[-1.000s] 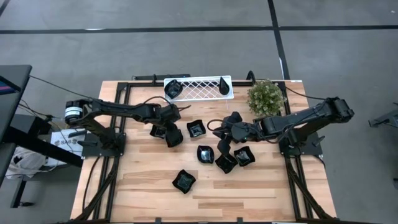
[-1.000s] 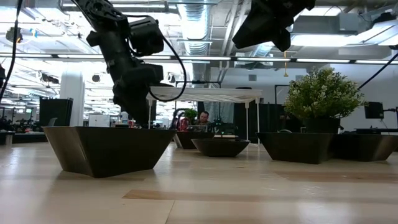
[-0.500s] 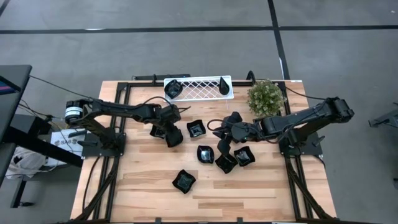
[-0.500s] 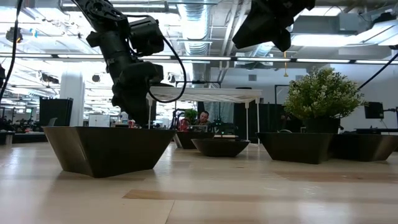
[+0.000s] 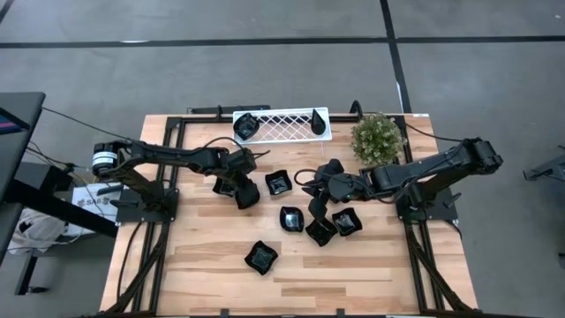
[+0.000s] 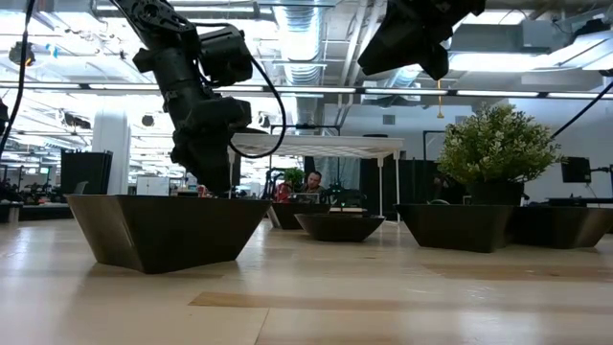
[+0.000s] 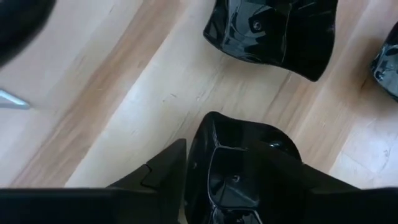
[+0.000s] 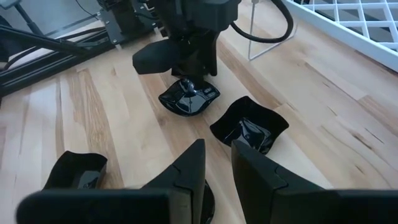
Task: Pick & Place Mini shaped plates
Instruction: Stack the black leaf shaped plate on top of the black leaf shaped plate on the shelf
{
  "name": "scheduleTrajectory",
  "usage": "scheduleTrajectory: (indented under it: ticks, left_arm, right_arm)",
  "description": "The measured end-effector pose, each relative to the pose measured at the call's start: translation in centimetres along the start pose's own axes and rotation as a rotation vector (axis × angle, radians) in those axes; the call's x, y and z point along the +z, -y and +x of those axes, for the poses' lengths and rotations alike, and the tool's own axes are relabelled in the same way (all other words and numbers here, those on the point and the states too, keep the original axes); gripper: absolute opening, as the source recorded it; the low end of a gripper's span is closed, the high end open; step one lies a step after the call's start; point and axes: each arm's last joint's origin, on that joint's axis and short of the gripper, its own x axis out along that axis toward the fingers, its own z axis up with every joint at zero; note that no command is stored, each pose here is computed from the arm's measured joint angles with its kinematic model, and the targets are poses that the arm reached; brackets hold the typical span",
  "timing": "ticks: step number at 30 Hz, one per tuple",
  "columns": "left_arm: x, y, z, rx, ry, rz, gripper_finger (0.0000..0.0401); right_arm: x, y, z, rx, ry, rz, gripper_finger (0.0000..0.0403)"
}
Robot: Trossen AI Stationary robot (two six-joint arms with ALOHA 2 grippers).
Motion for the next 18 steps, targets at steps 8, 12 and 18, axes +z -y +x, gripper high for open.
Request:
scheduleTrajectory:
  ticks: [8, 12, 18]
  left_arm:
    - [-1.1, 0.1, 0.7, 0.052, 0.007, 0.019, 0.0177]
    - [-1.3, 0.4, 0.9, 0.051, 0.028, 0.033, 0.0177]
    - [-2.0, 0.4, 1.2, 0.051, 0.018, 0.055, 0.0177]
  right_arm:
    - [0.0, 0.0, 0.0, 0.001, 0.0, 0.009, 0.0074]
    - [0.0, 0.0, 0.0, 0.001, 0.0, 0.008, 0.0074]
    - [0.0, 0.0, 0.0, 0.001, 0.0, 0.008, 0.0074]
